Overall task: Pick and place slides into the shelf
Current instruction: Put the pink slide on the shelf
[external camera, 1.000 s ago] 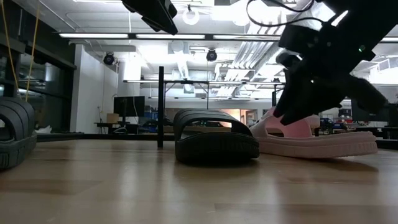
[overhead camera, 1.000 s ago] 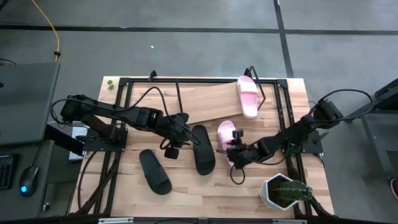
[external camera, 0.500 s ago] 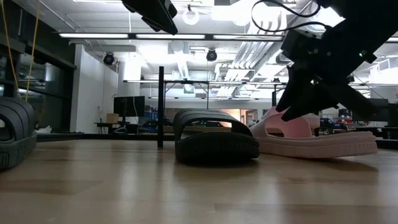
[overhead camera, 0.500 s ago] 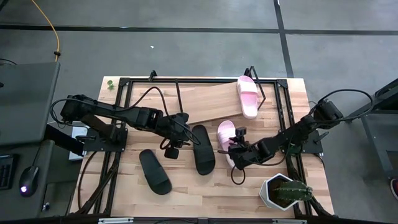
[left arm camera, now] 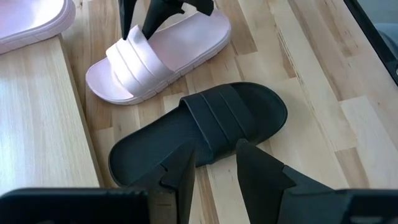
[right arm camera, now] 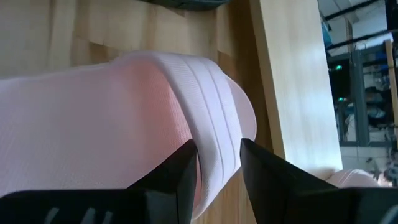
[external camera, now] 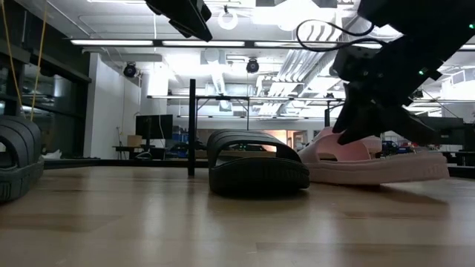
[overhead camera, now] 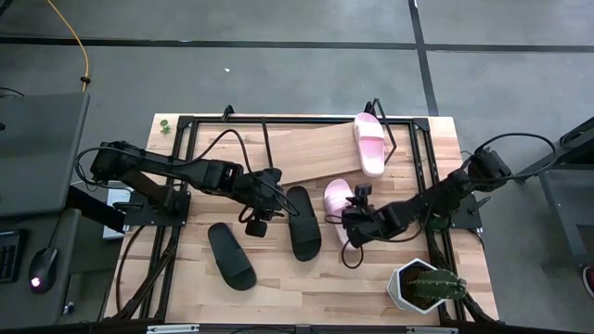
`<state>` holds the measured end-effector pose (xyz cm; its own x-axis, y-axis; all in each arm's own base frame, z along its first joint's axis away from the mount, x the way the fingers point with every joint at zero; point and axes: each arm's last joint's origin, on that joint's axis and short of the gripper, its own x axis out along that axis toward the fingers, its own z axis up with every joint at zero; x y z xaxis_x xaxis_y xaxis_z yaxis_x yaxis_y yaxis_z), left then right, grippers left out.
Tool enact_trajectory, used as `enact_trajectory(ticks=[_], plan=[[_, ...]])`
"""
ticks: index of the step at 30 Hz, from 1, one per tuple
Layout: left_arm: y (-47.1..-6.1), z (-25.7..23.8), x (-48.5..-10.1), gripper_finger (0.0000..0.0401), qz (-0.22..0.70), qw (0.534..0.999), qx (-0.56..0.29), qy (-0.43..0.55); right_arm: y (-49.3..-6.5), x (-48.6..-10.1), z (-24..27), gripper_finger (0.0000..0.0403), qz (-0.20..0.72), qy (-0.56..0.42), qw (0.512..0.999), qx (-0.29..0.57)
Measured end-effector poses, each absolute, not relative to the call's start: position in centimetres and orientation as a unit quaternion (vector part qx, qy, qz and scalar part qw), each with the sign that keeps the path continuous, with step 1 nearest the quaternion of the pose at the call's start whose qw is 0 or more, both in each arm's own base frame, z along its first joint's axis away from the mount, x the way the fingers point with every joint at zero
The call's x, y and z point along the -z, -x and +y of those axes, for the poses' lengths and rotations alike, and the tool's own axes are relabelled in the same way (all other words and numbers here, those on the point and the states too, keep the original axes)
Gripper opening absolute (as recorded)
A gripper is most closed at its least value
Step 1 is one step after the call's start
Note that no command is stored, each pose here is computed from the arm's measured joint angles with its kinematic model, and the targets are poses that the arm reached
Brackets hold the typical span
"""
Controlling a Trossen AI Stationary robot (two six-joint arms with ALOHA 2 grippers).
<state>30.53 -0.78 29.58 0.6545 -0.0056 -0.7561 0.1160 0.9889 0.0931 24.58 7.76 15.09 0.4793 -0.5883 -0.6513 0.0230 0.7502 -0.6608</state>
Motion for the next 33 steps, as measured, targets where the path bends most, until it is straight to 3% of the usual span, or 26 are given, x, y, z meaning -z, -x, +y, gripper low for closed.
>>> enact_trajectory(ticks=[22,27,33], plan=[[-30.54,-0.78,-29.58,0.0101,0.414,0.907,0.034,-0.067,-24.79,-15.0,7.14,0.011,0.48,0.258,0.815,0.197],[-30.53,-0.78,-29.58,0.0101,0.414,0.907,0.034,-0.067,-24.79,-14.96,7.19,0.0082,0.483,0.25,0.817,0.191],[-30.53,-0.78,-29.58,0.0101,0.414,0.907,0.034,-0.067,-24.82,-14.96,7.22,0.0019,0.482,0.238,0.821,0.192]])
